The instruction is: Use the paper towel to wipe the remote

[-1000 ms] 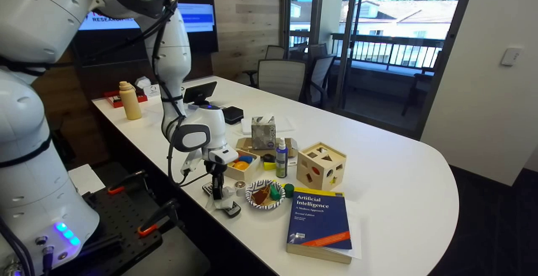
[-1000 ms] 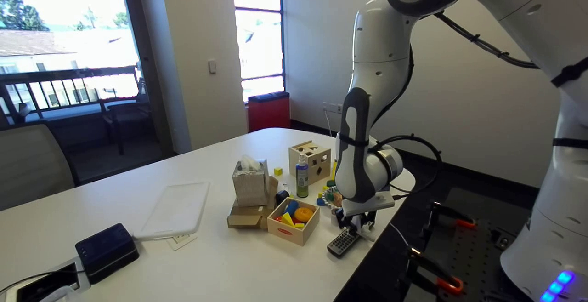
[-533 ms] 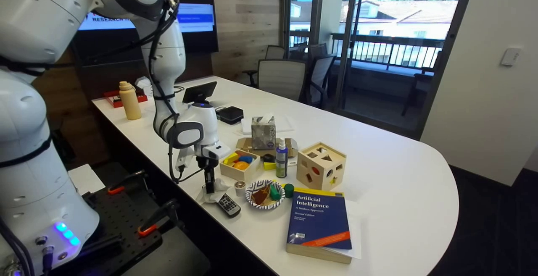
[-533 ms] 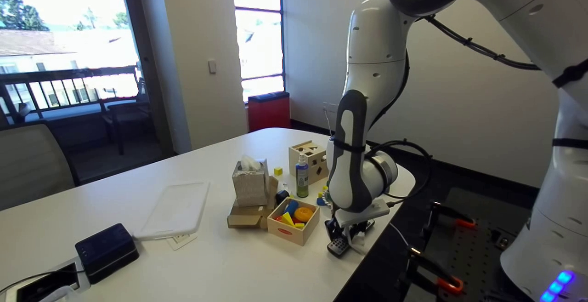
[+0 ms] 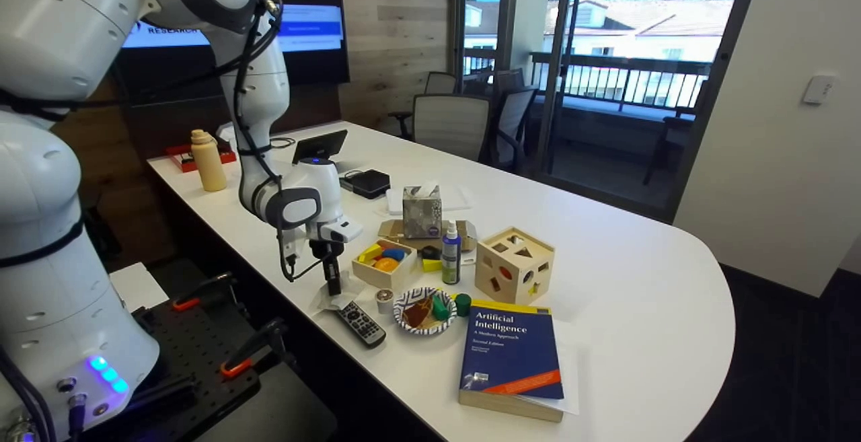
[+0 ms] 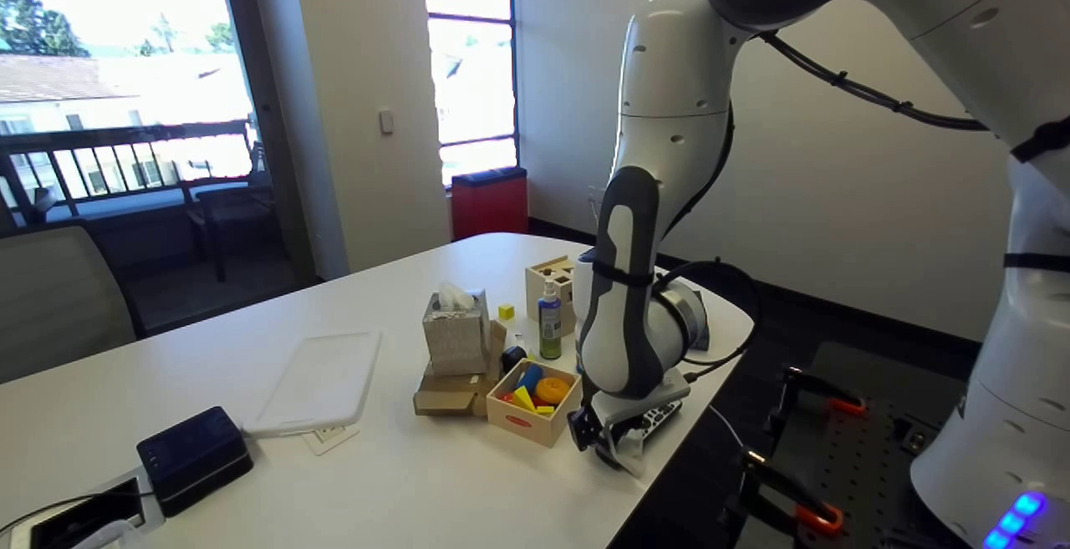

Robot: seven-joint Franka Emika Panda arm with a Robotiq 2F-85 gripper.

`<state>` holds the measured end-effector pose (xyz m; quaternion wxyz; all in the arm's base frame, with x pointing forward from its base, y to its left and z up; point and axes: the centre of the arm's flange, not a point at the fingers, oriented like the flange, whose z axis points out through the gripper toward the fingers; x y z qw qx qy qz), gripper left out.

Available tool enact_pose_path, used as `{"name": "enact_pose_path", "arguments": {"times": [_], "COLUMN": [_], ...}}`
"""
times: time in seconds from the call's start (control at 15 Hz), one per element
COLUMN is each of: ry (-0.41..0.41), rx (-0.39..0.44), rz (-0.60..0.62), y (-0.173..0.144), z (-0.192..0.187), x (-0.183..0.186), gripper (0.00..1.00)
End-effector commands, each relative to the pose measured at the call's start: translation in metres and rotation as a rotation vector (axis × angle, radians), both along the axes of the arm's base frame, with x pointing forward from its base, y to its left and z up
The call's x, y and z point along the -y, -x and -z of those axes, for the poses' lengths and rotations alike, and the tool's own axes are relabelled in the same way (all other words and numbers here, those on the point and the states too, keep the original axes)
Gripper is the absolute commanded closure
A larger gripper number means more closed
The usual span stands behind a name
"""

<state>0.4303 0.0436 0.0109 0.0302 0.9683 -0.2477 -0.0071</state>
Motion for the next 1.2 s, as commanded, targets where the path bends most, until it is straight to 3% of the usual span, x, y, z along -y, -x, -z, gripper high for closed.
{"name": "enact_pose_path", "arguments": {"times": [0.0, 0.27, 0.47, 0.87, 1.13], "ry": [0.005, 0.012, 0.031, 0.074, 0.074], "rx": [0.013, 0.031, 0.089, 0.222, 0.251], "rz": [-0.059, -0.123, -0.198, -0.456, -0.574], "y": [-0.013, -0.027, -0.047, -0.12, -0.162], "z": [-0.002, -0.008, -0.028, -0.066, -0.076], "x": [-0.017, -0.047, -0.075, -0.147, -0.186], "gripper": [0.98, 0.98, 0.98, 0.98, 0.98]}}
